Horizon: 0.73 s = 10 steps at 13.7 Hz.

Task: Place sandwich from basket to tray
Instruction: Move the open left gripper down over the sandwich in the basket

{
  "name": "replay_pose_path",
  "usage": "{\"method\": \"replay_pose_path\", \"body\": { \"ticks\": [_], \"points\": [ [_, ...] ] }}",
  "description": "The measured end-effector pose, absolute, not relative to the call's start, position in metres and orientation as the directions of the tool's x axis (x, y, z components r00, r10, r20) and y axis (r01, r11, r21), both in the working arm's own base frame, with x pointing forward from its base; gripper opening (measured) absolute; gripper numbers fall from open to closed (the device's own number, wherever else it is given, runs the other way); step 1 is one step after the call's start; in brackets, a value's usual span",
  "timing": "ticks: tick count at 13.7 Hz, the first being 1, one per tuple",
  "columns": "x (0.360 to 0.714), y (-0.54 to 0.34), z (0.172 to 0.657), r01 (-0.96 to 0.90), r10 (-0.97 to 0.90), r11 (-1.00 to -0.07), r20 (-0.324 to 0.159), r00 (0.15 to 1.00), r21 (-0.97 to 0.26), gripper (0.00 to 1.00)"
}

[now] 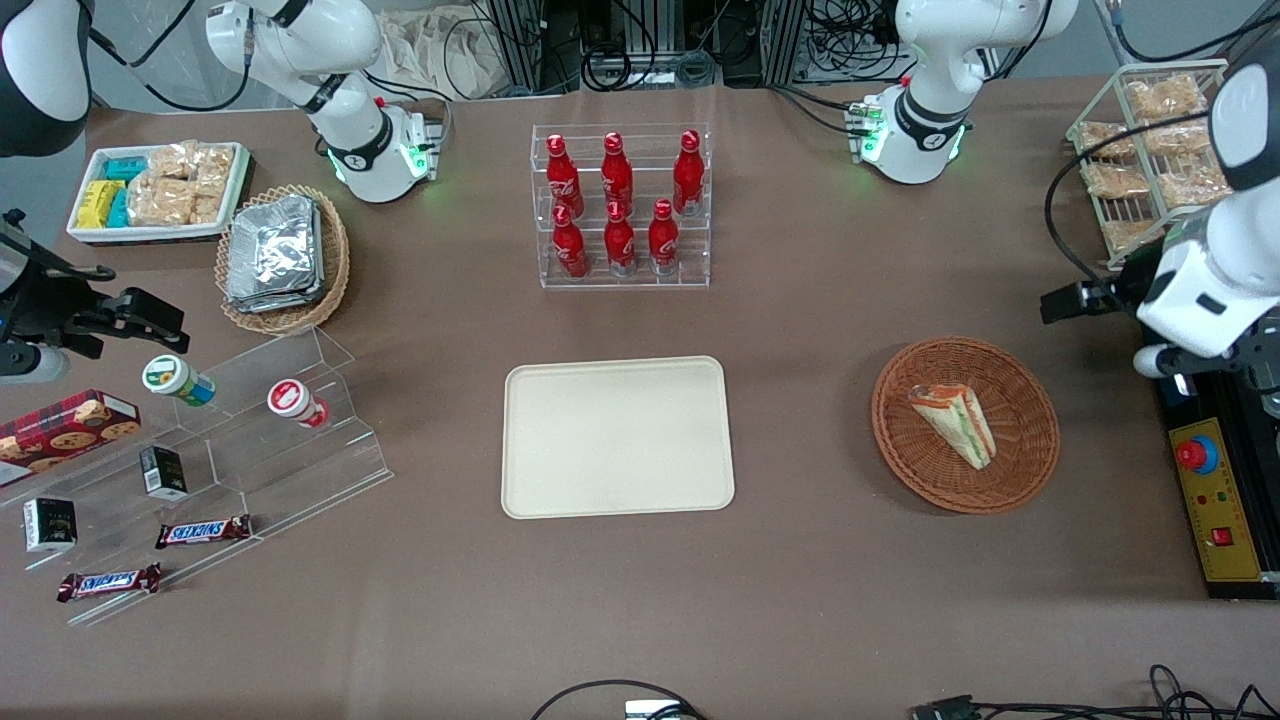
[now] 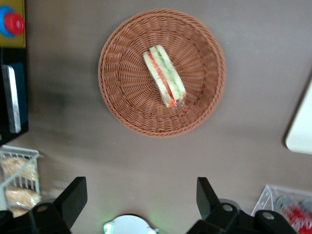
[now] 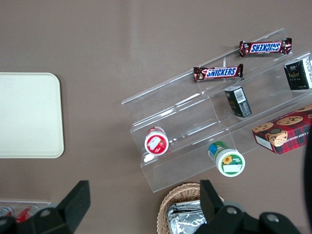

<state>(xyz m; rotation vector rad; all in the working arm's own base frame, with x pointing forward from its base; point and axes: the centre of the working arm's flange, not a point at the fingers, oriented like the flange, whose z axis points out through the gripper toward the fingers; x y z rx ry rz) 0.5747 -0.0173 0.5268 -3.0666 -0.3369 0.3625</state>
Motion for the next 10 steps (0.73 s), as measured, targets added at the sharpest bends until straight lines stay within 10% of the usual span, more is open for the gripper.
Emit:
{"method": "replay_pose_path", "body": {
  "ticks": [10],
  "points": [
    [0.614,-0.019,0.373,0.452,0.455,-0.889,-0.266,0.850,-0.077,0.97]
  ]
}}
